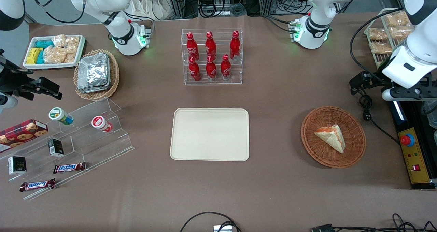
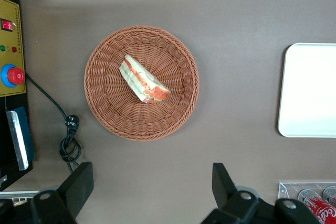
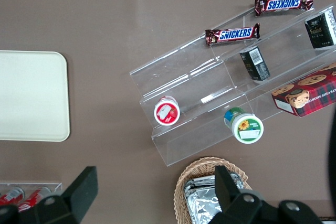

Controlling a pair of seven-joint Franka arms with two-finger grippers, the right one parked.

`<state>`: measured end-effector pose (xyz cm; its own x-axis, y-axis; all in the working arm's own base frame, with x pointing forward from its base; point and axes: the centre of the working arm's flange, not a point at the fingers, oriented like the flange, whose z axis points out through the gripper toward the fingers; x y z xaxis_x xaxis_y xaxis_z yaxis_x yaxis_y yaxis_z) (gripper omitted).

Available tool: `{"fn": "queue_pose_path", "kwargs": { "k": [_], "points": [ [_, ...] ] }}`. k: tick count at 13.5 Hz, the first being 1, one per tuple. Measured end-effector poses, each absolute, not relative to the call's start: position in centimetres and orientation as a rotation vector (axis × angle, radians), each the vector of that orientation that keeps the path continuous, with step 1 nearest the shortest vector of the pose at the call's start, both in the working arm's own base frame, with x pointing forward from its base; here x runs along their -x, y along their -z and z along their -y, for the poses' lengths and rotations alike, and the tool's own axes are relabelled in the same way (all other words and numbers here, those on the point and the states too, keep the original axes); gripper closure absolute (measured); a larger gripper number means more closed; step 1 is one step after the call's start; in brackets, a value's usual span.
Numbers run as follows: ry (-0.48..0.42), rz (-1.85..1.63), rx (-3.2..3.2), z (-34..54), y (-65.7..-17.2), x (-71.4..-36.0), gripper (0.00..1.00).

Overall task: Place sandwich from basket to tray
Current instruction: 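Move the left gripper down over the sandwich in the wicker basket, then close the left gripper on the wrapped sandwich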

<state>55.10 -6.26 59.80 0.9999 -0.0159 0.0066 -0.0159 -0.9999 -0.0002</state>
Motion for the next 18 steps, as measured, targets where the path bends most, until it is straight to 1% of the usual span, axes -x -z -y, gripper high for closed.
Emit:
{"fn": "queue_pose_path", "kwargs": {
  "k": [3,6,8,10,12,14,16,18],
  "points": [
    [0.009,-0.035,3.14,6.6,-59.7,-55.1,0.0],
    [0.041,-0.035,3.138,6.6,-59.4,-55.3,0.0],
    [0.036,-0.018,3.137,6.5,-57.0,-55.6,0.0],
    [0.039,0.14,3.137,6.1,-51.3,-56.4,0.0],
    [0.047,0.421,3.122,4.5,-43.4,-57.3,0.01],
    [-0.021,0.711,3.068,3.4,-36.6,-57.9,0.01],
    [-0.068,0.884,3.02,3.5,-32.1,-58.7,0.01],
    [-0.072,0.968,2.998,3.3,-28.9,-59.3,0.01]
  ]
}}
